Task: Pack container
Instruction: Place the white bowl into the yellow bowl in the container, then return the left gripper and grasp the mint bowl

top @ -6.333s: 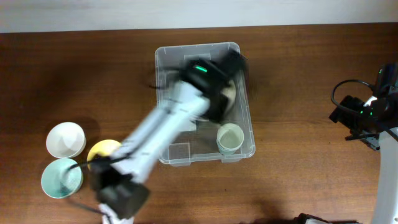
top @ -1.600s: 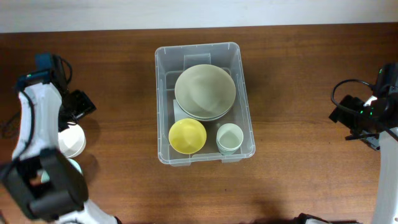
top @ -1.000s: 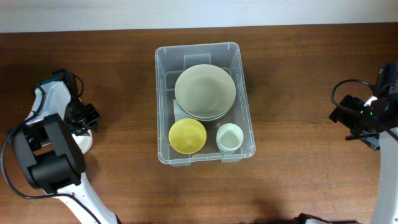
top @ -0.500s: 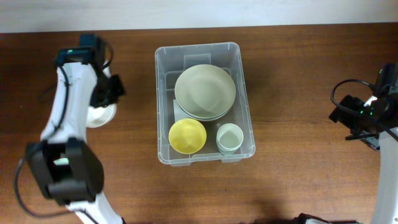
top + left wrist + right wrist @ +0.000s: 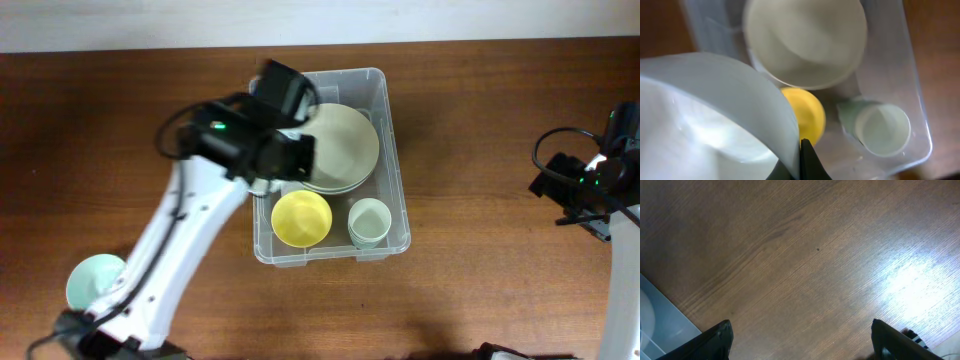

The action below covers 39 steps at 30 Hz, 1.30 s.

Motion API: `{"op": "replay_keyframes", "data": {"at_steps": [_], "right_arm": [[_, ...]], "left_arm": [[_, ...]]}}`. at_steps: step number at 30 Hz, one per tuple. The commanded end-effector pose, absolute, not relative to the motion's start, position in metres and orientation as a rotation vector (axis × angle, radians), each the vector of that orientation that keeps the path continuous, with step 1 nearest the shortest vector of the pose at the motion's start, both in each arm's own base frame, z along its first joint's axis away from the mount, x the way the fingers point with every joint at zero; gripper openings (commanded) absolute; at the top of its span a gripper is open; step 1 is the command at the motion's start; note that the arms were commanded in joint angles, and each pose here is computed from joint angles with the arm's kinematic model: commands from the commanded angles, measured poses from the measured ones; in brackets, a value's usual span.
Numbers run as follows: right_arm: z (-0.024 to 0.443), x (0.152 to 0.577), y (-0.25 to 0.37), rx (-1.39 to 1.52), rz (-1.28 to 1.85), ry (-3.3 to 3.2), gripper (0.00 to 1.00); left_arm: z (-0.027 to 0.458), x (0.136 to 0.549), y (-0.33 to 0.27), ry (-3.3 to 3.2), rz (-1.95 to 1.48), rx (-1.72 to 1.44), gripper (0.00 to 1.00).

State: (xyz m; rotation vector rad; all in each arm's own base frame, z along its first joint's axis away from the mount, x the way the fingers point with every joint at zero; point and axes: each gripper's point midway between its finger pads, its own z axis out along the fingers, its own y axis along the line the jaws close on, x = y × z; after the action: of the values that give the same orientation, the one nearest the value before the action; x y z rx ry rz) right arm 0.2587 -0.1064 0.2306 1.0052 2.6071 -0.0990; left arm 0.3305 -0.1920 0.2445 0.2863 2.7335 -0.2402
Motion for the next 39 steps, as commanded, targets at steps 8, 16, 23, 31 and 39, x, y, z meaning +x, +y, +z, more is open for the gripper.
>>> {"op": "replay_keyframes", "data": {"at_steps": [8,16,23,31,39], "right_arm": [[0.238,0.258,-0.108,0.993,-0.107,2.581,0.84],[0.238,0.257,-0.108,0.993,-0.107,2.581,0.84],[0.238,0.257,-0.108,0.993,-0.108,2.582,0.84],[0.238,0.257,-0.108,0.993,-0.108,2.582,0.84],[0.238,0.258,-0.109,0.993,-0.108,2.581,0.84]], "left_arm": [[0.149,0.289,-0.235,2.991,-0.115,0.462,0.01],[0.118,0.279,-0.247,3.073,-0.078,0.524,0.18],[0.133,0.290,-0.220,3.092,-0.066,0.411,0.44],[0.222,0.322,-0.110,2.877,-0.037,-0.027,0.55],[0.273,0.306,0.056,2.613,0.028,-0.710,0.66]]}}
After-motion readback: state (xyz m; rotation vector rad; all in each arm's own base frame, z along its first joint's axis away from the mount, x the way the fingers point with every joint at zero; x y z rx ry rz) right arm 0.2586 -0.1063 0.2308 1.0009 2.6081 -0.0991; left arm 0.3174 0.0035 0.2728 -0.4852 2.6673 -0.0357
